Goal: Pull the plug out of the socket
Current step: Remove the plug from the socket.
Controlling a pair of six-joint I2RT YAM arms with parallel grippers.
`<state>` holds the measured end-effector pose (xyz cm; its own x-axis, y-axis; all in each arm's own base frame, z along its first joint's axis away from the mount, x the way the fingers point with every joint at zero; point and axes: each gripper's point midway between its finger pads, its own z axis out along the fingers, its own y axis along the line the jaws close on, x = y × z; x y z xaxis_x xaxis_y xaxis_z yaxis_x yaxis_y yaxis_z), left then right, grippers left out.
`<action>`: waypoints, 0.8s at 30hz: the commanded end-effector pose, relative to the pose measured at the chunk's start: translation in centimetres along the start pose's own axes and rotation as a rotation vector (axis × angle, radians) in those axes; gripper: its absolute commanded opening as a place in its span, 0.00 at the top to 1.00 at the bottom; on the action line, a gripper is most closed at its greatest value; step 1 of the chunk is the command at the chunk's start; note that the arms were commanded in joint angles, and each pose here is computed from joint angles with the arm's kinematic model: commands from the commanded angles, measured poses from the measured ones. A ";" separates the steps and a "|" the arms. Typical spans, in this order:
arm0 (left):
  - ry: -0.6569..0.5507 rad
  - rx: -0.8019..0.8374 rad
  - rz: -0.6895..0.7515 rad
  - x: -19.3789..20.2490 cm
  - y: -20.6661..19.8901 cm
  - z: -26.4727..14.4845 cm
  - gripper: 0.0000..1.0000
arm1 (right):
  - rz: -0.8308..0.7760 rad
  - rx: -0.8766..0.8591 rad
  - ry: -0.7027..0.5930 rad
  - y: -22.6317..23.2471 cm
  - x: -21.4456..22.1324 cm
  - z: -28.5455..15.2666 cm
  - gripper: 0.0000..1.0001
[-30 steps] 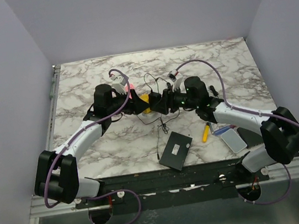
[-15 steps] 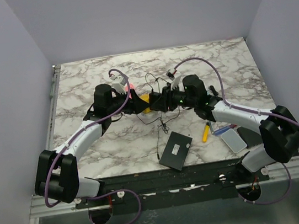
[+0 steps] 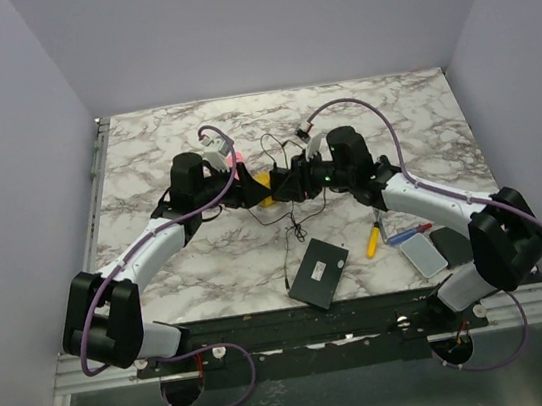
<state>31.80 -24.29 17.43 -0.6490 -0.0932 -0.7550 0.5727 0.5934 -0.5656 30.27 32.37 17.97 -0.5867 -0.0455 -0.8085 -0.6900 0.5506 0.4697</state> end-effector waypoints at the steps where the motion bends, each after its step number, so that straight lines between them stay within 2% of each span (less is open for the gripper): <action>1: -0.045 0.070 0.093 -1.9 -1.9 -0.5 1.00 | -0.012 -0.190 0.085 3.2 0.5 -0.3 1.00; 15: -0.054 0.069 0.110 -2.3 -2.2 -0.9 1.00 | 0.002 -0.284 0.154 4.5 1.5 -0.9 1.00; 24: -0.055 0.044 0.082 -2.1 -1.7 -0.7 1.00 | 0.112 -0.095 0.166 1.4 1.9 0.7 1.00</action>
<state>30.77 -23.97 16.65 -0.6792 -0.0608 -0.7314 0.5593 0.6024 -0.5695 29.40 32.62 17.04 -0.6506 -0.1285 -0.7484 -0.6987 0.4874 0.5237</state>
